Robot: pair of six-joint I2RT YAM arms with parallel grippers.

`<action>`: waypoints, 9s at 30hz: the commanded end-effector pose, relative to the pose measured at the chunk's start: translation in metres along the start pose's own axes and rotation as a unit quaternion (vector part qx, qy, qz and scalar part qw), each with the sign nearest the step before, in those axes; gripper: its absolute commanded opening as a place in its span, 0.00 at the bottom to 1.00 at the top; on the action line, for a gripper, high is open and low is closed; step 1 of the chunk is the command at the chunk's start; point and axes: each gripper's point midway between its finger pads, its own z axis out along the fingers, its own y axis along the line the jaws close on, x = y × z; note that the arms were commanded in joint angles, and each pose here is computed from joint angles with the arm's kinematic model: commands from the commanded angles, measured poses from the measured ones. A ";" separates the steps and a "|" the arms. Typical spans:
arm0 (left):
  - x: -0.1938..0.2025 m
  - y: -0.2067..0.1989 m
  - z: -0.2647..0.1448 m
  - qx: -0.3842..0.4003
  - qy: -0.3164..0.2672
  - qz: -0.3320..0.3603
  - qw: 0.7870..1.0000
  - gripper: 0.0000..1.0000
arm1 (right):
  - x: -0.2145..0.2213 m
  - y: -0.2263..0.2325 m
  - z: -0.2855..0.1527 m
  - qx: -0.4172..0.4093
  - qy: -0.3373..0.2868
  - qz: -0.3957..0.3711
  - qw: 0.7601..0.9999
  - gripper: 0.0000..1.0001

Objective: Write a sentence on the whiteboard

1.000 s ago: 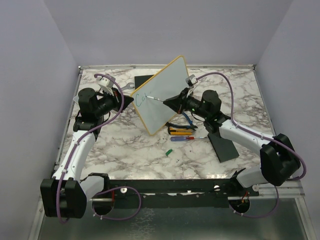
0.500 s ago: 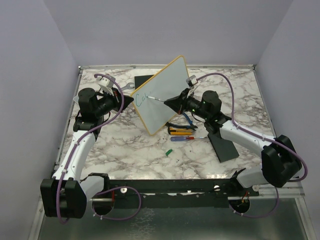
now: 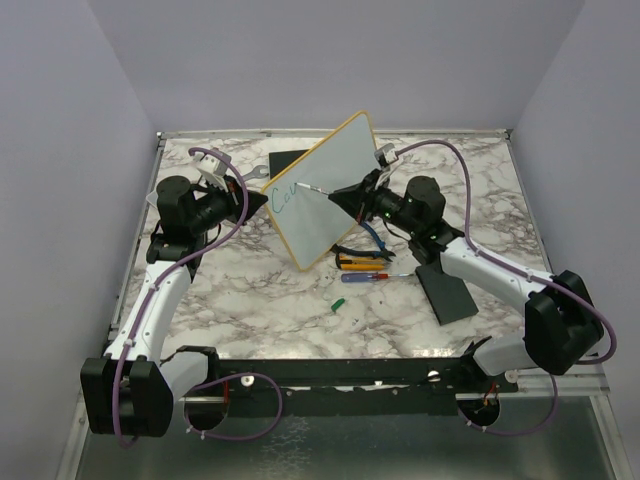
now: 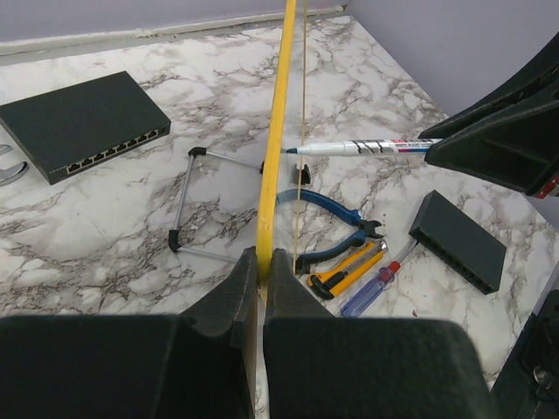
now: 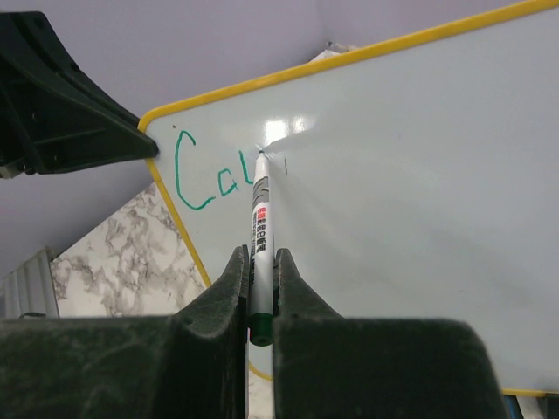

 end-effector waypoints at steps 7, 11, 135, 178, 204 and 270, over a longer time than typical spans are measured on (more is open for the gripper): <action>-0.009 -0.007 -0.004 0.010 -0.017 0.026 0.999 0.00 | -0.009 -0.007 0.004 0.017 -0.009 -0.013 1.000 0.01; -0.009 -0.007 -0.004 0.011 -0.016 0.025 0.999 0.00 | 0.001 -0.008 0.002 0.019 0.001 -0.005 1.000 0.00; -0.005 -0.003 -0.003 0.006 -0.012 0.025 1.000 0.00 | -0.026 -0.006 0.002 -0.057 -0.025 -0.017 0.998 0.01; -0.007 -0.008 -0.005 0.013 -0.015 0.028 0.999 0.00 | 0.020 -0.035 -0.013 0.023 0.023 0.009 0.999 0.01; -0.007 -0.008 -0.005 0.013 -0.016 0.029 0.999 0.00 | -0.020 -0.024 -0.003 0.008 -0.039 0.011 0.999 0.01; -0.007 -0.007 -0.004 0.012 -0.014 0.028 0.999 0.00 | -0.017 -0.033 -0.008 0.027 -0.043 -0.014 0.999 0.01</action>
